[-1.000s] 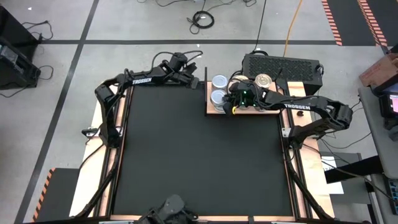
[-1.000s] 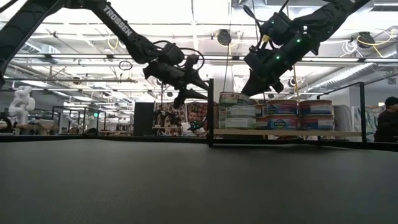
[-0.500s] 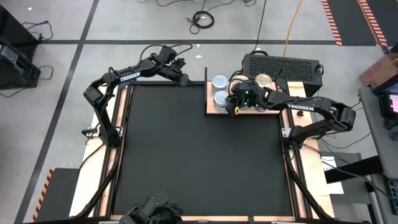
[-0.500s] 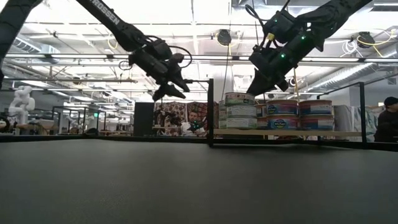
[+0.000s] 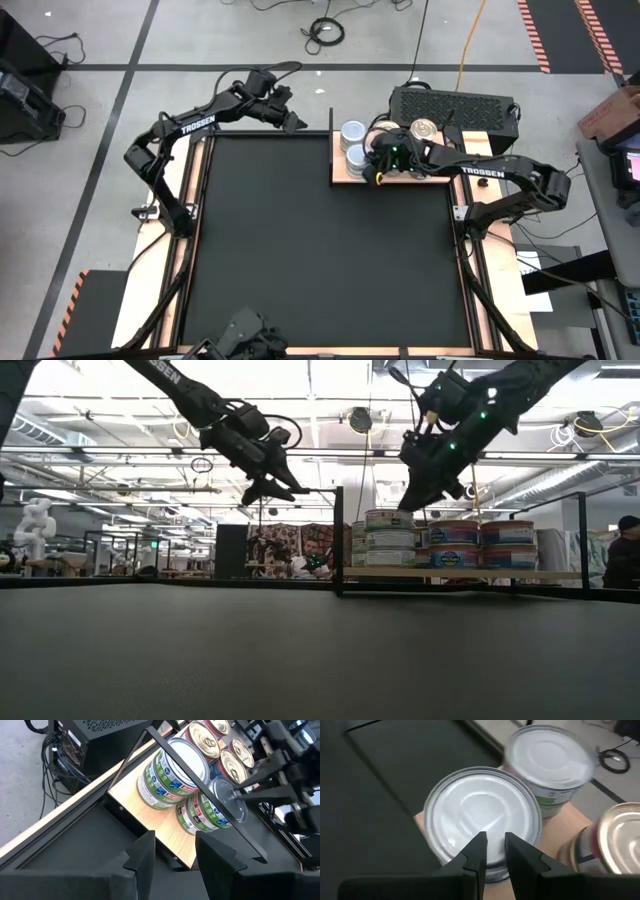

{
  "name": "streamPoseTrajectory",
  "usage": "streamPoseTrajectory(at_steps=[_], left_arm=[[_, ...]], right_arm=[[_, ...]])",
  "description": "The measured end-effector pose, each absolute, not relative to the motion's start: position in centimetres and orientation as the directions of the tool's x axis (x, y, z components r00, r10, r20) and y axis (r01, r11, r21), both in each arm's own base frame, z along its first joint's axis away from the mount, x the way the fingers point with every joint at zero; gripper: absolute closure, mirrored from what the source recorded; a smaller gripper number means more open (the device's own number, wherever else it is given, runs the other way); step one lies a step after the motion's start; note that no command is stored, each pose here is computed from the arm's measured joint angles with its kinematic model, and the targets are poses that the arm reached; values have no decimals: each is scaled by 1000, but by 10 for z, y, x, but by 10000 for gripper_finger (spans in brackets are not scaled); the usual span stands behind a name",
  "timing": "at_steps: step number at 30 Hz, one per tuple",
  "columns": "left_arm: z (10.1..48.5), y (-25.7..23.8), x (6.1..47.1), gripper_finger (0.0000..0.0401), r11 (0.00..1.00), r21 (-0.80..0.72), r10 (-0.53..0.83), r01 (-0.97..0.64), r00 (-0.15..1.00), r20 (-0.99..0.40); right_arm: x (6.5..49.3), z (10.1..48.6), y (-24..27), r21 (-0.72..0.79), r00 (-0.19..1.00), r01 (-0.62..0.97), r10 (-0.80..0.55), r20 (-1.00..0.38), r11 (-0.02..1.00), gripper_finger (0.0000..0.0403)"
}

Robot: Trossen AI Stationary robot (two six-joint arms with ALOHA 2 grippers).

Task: Stack canned seafood by type on shelf
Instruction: Stack the green tuna can on top of the other green tuna can on the shelf

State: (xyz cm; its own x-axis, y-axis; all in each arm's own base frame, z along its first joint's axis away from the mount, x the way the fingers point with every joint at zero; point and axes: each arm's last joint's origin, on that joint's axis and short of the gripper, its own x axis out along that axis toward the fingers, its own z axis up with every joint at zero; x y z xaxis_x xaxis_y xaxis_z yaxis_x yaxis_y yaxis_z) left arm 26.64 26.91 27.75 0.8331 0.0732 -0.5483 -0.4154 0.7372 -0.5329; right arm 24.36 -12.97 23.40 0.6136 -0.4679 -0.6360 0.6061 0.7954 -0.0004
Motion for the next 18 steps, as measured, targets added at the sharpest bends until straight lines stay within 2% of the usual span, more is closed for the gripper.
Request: streamPoseTrajectory(at_steps=[10, 18], left_arm=[[275, 267, 266, 260, 742, -522, 65, -420, 820, -568], [275, 264, 270, 260, 750, -520, 54, -409, 821, -568]], right_arm=[[254, 256, -125, -10, 658, 570, -464, -592, 822, 339], [265, 237, -130, -15, 627, 567, -443, -641, 824, 339]])
